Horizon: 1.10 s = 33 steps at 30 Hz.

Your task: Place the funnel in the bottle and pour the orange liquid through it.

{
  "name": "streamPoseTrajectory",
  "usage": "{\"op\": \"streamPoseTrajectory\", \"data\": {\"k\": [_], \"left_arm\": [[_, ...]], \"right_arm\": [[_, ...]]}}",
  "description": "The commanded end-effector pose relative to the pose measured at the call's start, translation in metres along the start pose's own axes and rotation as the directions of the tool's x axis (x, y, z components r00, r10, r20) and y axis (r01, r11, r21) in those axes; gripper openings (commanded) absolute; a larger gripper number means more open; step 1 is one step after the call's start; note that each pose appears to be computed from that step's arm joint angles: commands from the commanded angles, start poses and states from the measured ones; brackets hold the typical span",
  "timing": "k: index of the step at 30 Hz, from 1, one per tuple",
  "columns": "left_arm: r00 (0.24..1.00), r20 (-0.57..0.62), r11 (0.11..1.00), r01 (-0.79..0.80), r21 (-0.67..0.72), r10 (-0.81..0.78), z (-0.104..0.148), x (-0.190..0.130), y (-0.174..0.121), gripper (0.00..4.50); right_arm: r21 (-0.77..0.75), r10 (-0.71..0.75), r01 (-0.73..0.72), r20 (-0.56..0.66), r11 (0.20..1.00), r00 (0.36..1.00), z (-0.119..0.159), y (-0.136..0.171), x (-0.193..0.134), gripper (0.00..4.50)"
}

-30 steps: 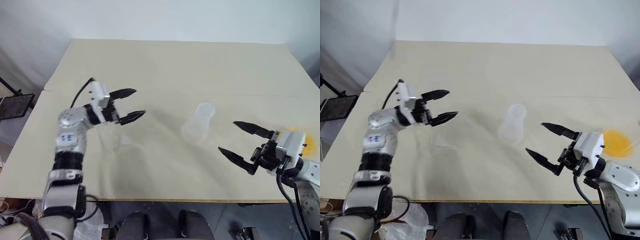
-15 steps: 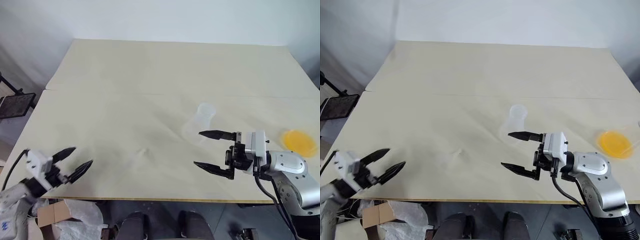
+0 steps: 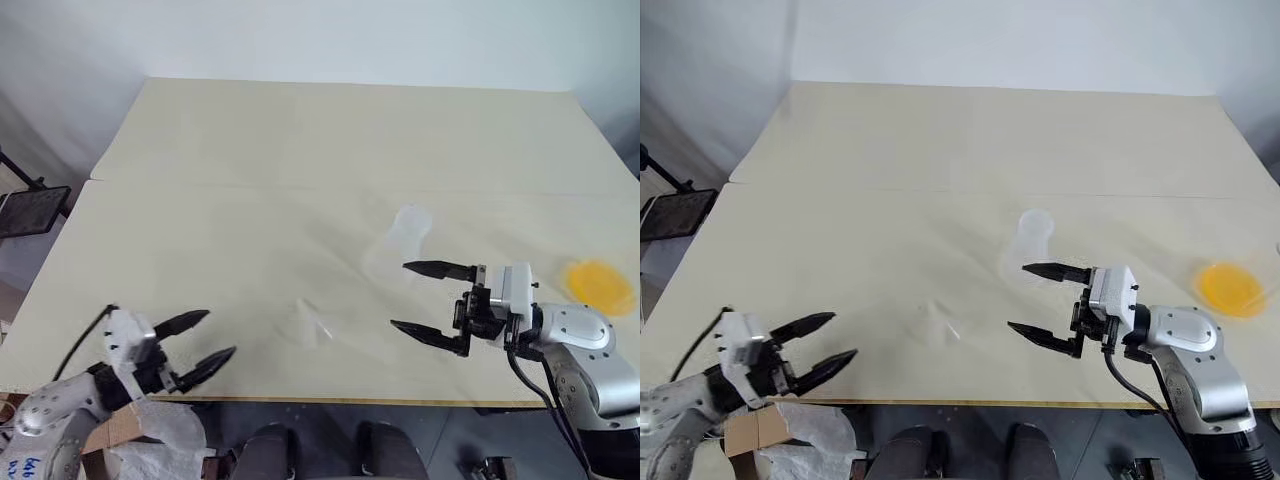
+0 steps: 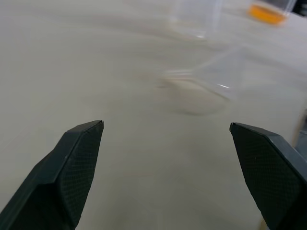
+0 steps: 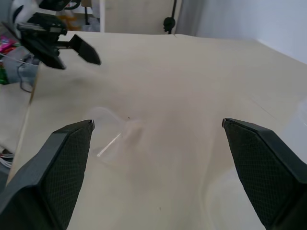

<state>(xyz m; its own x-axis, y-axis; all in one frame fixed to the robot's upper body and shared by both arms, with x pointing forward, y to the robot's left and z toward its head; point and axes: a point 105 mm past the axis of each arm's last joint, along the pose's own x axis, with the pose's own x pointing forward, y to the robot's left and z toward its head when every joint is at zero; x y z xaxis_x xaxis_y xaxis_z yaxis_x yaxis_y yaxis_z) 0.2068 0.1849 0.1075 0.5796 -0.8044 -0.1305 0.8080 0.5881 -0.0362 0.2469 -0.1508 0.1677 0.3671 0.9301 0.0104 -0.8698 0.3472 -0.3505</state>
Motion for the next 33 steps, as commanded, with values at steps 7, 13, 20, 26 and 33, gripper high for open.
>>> {"op": "streamPoseTrajectory", "data": {"k": [7, 13, 20, 26, 33], "left_arm": [[0.995, 0.047, 0.995, 0.085, 0.058, -0.088, 0.013, 0.048, -0.021, 4.48], [0.997, 0.075, 0.997, 0.021, 0.076, -0.027, 0.016, 0.063, -0.013, 4.48], [0.998, 0.066, 0.996, -0.016, 0.085, 0.010, 0.014, 0.069, 0.002, 4.48], [0.992, 0.106, 0.990, -0.075, 0.115, 0.063, 0.022, 0.071, 0.029, 4.48], [0.996, 0.093, 0.973, -0.036, 0.227, 0.015, 0.036, 0.050, 0.066, 4.48]], "right_arm": [[-0.030, -0.083, 0.082, -0.034, 0.996, 0.996, 0.005, 0.004, -0.020, 4.50], [-0.026, -0.098, 0.097, -0.064, 0.995, 0.993, 0.005, 0.006, -0.028, 4.50], [-0.029, -0.110, 0.109, -0.065, 0.994, 0.992, 0.004, 0.006, -0.028, 4.50], [-0.033, -0.120, 0.118, -0.052, 0.992, 0.991, 0.004, 0.006, -0.024, 4.50], [-0.040, -0.134, 0.133, -0.043, 0.990, 0.990, 0.004, 0.004, -0.021, 4.50]]}}
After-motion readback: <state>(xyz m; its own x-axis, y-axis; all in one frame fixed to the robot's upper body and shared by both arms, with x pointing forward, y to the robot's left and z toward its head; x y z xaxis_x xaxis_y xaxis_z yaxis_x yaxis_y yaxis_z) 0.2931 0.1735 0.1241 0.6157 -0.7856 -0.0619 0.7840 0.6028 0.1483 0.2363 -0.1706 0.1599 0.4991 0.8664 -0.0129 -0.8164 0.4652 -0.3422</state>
